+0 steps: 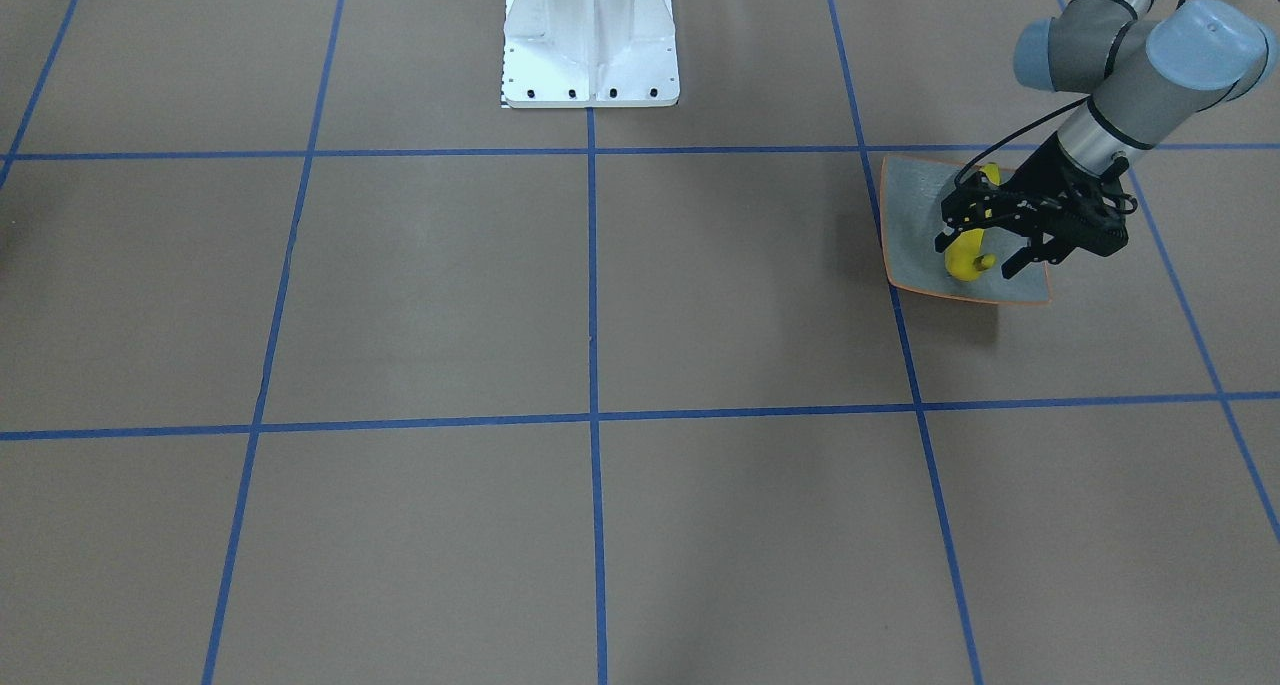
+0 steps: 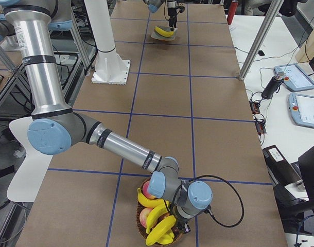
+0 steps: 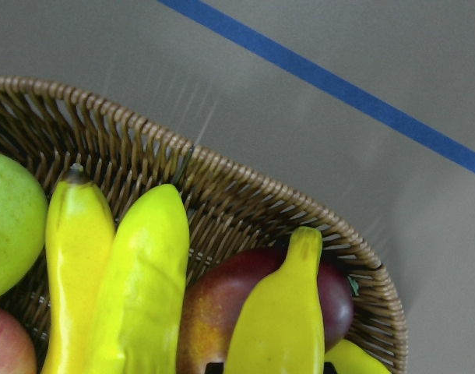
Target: Transfer all bananas from basket to plate
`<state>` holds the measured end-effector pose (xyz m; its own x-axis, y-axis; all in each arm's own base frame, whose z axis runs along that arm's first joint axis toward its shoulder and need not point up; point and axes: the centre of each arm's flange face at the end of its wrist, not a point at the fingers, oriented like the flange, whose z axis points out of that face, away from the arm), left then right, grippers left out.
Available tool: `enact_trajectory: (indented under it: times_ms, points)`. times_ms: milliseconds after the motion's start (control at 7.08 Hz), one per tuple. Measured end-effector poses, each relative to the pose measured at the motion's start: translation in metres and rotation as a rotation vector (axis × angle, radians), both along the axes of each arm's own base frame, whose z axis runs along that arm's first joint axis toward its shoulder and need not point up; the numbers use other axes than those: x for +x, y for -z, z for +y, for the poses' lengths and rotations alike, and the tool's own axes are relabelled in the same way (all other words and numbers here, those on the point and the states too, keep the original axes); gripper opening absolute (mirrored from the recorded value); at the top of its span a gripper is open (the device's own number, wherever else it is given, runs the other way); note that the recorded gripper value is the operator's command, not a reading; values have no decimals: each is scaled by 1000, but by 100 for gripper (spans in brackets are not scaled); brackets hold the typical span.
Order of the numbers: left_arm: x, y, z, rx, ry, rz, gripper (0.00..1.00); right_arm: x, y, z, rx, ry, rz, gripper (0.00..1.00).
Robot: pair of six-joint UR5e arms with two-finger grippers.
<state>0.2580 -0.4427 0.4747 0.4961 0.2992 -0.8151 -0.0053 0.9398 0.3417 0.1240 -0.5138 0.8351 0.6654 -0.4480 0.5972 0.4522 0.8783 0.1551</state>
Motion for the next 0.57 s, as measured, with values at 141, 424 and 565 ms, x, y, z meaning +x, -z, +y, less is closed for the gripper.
enact_trajectory:
  times_ms: [141, 424, 565]
  points:
    - [0, 0, 0, -1, 0, -1, 100, 12, 15, -9, 6, -21, -1, 0]
    - [2, 1, -1, -2, 0, 2, 100, 44, 94, -53, -29, -62, -5, 0]
    - [3, 4, -3, -9, 6, 8, 100, 52, 144, -76, -35, -72, -8, 0]
